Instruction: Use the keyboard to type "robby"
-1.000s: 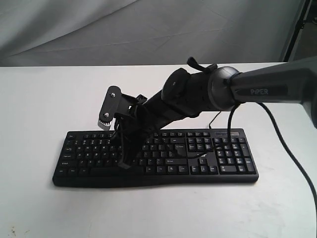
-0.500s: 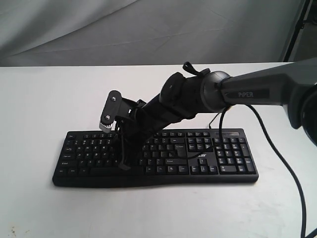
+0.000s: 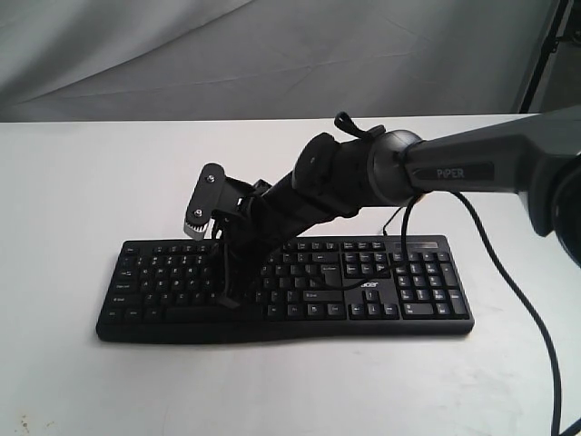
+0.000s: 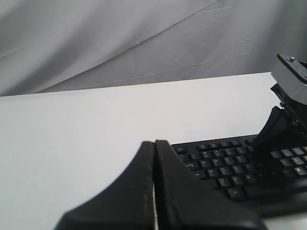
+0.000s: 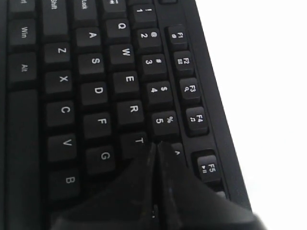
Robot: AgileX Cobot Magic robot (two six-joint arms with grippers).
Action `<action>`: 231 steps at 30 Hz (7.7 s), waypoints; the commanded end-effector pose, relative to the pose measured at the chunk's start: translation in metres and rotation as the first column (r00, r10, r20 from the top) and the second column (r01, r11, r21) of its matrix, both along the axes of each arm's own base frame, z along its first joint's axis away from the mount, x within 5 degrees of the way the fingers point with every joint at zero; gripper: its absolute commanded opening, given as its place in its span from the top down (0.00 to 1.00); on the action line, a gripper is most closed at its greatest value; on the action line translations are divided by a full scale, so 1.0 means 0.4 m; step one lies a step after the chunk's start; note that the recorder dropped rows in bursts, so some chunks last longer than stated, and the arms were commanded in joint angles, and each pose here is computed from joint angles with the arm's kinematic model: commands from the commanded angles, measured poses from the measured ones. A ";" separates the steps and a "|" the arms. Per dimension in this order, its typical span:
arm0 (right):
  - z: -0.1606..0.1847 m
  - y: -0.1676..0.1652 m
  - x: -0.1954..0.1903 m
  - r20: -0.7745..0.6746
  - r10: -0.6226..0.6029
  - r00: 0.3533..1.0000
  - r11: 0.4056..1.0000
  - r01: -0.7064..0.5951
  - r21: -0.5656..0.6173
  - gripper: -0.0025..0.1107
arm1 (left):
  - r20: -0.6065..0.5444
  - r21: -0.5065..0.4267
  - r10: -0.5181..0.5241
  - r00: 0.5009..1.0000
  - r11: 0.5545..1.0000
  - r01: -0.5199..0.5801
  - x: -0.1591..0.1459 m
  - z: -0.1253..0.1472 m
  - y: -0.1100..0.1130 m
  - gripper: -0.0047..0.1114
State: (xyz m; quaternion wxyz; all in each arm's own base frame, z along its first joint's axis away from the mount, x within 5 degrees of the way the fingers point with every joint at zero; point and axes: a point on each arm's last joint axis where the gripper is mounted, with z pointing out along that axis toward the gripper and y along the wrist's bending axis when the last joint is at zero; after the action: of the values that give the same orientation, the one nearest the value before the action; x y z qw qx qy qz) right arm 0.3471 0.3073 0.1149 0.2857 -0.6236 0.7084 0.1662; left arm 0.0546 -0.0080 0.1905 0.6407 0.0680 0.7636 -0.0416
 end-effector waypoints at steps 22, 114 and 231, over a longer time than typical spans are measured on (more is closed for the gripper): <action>-0.013 -0.006 0.005 -0.026 -0.011 1.000 1.000 0.011 -0.007 0.98 | 0.005 0.001 -0.006 1.000 1.000 0.006 0.000 -0.002 -0.001 0.96; 0.318 -0.779 -0.706 -0.174 -0.949 0.264 -0.027 0.481 0.876 0.98 | 0.005 0.001 -0.006 1.000 1.000 0.006 0.000 -0.002 -0.001 0.96; 0.166 -0.759 -0.735 -0.011 -0.966 0.258 0.198 0.768 0.609 0.98 | 0.005 0.001 -0.006 1.000 1.000 0.006 0.000 -0.002 -0.001 0.96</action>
State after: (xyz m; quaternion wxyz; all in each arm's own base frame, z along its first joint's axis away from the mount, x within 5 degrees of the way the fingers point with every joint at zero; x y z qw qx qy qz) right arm 0.0535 0.0038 0.1826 0.6071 -0.0163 0.7941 0.0248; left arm 0.0546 -0.0080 0.1905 0.6407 0.0680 0.7636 -0.0416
